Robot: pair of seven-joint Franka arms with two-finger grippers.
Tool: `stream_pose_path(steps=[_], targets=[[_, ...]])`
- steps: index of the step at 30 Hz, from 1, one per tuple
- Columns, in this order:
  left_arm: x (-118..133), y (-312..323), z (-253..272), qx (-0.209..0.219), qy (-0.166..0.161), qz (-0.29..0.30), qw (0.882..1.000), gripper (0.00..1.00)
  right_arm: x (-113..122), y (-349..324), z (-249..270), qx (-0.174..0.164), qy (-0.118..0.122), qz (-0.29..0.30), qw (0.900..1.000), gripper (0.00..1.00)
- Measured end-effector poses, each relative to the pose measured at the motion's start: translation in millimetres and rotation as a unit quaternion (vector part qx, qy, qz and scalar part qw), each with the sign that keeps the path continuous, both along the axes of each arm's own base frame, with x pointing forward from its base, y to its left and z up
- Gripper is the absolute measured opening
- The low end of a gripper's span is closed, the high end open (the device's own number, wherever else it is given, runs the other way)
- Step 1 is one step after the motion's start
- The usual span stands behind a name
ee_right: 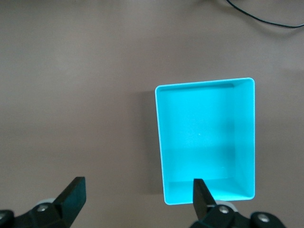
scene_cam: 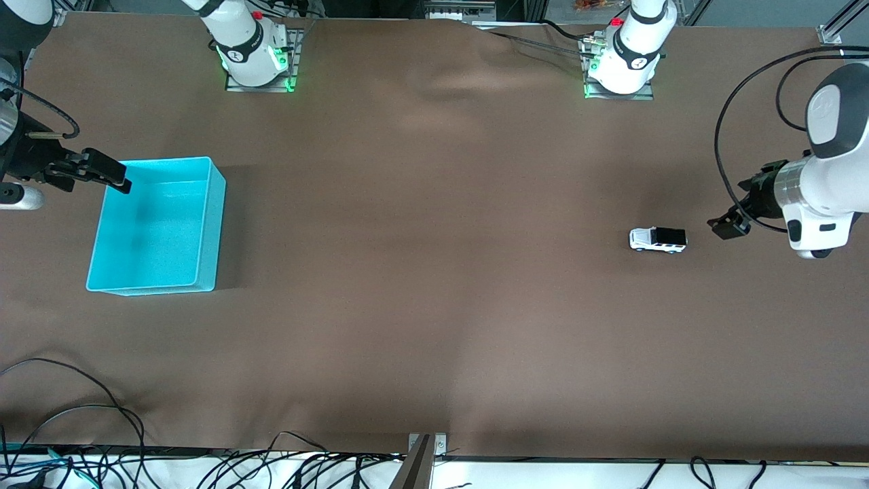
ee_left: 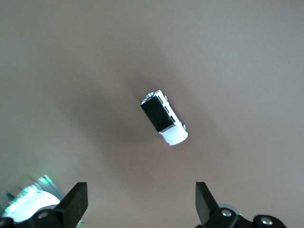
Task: Wind and store white jeep toy
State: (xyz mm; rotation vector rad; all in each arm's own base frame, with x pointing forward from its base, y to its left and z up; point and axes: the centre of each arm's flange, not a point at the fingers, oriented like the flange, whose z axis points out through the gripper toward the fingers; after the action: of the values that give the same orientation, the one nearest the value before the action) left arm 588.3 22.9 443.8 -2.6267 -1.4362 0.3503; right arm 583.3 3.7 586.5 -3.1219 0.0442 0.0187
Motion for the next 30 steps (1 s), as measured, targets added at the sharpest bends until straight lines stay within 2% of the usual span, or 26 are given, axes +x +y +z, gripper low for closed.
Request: stream_pose_path(steps=[7, 15, 23, 30], targets=[[-9, 3, -60, 0.025, -0.012, 0.097, 0.995, 1.00, 0, 0, 0, 0.000, 0.000, 0.000, 1.000, 1.00], [-30, 21, -130, 0.042, -0.058, 0.204, 0.976, 1.00, 0, 0, 0, 0.000, 0.000, 0.000, 1.000, 1.00], [-53, 31, -186, 0.047, -0.087, 0.258, 0.961, 1.00, 0, 0, 0, 0.000, 0.000, 0.000, 1.000, 1.00], [-55, 29, -229, 0.053, -0.092, 0.297, 0.949, 1.00, 0, 0, 0, 0.000, 0.000, 0.000, 1.000, 1.00]])
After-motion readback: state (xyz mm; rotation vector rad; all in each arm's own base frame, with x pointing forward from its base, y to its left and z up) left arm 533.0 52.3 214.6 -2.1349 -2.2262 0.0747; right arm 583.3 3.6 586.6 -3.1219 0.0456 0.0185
